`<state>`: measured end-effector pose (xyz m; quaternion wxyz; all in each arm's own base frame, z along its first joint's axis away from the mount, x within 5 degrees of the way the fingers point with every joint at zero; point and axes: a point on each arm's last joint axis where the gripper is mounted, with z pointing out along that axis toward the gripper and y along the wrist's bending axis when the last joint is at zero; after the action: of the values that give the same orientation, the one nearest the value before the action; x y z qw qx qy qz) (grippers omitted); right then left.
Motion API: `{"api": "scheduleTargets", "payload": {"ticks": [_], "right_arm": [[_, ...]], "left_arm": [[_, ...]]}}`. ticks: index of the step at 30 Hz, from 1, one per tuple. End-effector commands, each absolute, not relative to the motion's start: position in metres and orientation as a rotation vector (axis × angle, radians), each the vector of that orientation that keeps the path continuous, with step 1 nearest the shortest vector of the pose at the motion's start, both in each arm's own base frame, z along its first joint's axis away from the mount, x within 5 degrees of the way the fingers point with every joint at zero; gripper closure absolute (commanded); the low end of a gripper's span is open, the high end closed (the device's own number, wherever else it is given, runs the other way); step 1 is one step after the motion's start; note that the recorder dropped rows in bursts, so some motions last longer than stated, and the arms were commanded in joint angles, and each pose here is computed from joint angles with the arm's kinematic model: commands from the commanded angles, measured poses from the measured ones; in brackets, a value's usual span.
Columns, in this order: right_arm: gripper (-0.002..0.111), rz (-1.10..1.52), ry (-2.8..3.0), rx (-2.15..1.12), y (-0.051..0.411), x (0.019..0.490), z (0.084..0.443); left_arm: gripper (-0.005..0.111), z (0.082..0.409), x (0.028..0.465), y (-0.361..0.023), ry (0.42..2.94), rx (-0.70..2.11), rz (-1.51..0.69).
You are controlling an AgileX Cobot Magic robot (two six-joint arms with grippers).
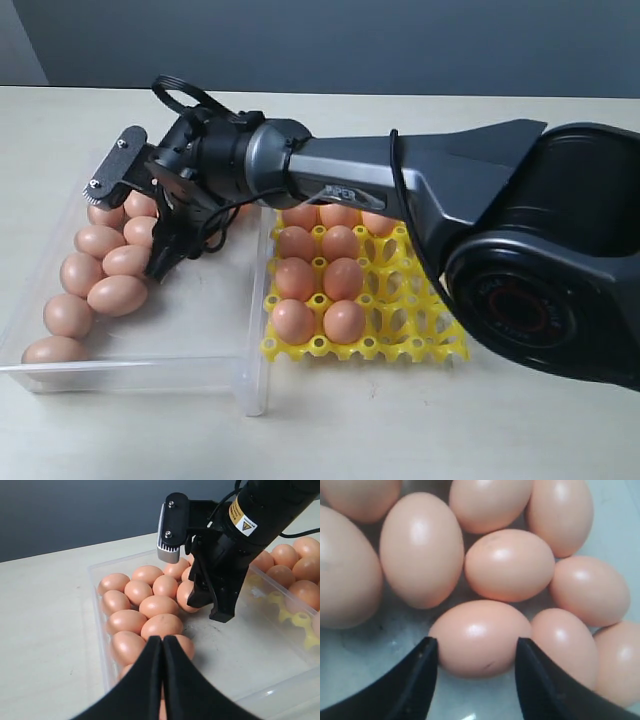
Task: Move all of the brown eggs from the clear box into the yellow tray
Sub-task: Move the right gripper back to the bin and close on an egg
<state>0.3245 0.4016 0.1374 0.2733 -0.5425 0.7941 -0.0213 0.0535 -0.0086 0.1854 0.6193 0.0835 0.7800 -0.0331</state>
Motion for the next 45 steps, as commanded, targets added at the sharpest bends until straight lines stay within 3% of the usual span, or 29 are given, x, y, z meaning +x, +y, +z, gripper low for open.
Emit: {"api": "scheduleTargets", "payload": {"ticks": [1,4,9,11,14,21,32,35,40,45], "right_arm": [[0.062,-0.093,2.191,-1.503,0.399,0.324,0.113],[0.065,-0.088,2.18,-1.503,0.4,0.325,0.111],[0.089,0.007,2.231,-1.438,0.404,0.322,0.11],[0.094,0.043,2.26,-1.389,0.405,0.321,0.11],[0.087,0.07,2.293,-1.333,0.406,0.321,0.111],[0.052,0.127,2.34,-1.294,0.407,0.318,0.11],[0.056,0.172,2.31,-1.266,0.411,0.319,0.112],[0.067,0.173,2.308,-1.265,0.411,0.319,0.112],[0.108,0.156,2.311,-1.276,0.41,0.319,0.111],[0.108,0.071,2.253,-1.32,0.406,0.32,0.132]], "left_arm": [[0.106,0.185,0.054,-0.009,1.783,0.191,-0.078],[0.106,0.185,0.054,-0.009,1.783,0.191,-0.078],[0.106,0.185,0.054,-0.009,1.783,0.191,-0.078],[0.106,0.185,0.054,-0.009,1.783,0.191,-0.078],[0.106,0.185,0.054,-0.009,1.783,0.191,-0.078],[0.106,0.185,0.054,-0.009,1.783,0.191,-0.078],[0.106,0.185,0.054,-0.009,1.783,0.191,-0.078],[0.106,0.185,0.054,-0.009,1.783,0.191,-0.078],[0.106,0.185,0.054,-0.009,1.783,0.191,-0.078],[0.106,0.185,0.054,-0.009,1.783,0.191,-0.078]]}}
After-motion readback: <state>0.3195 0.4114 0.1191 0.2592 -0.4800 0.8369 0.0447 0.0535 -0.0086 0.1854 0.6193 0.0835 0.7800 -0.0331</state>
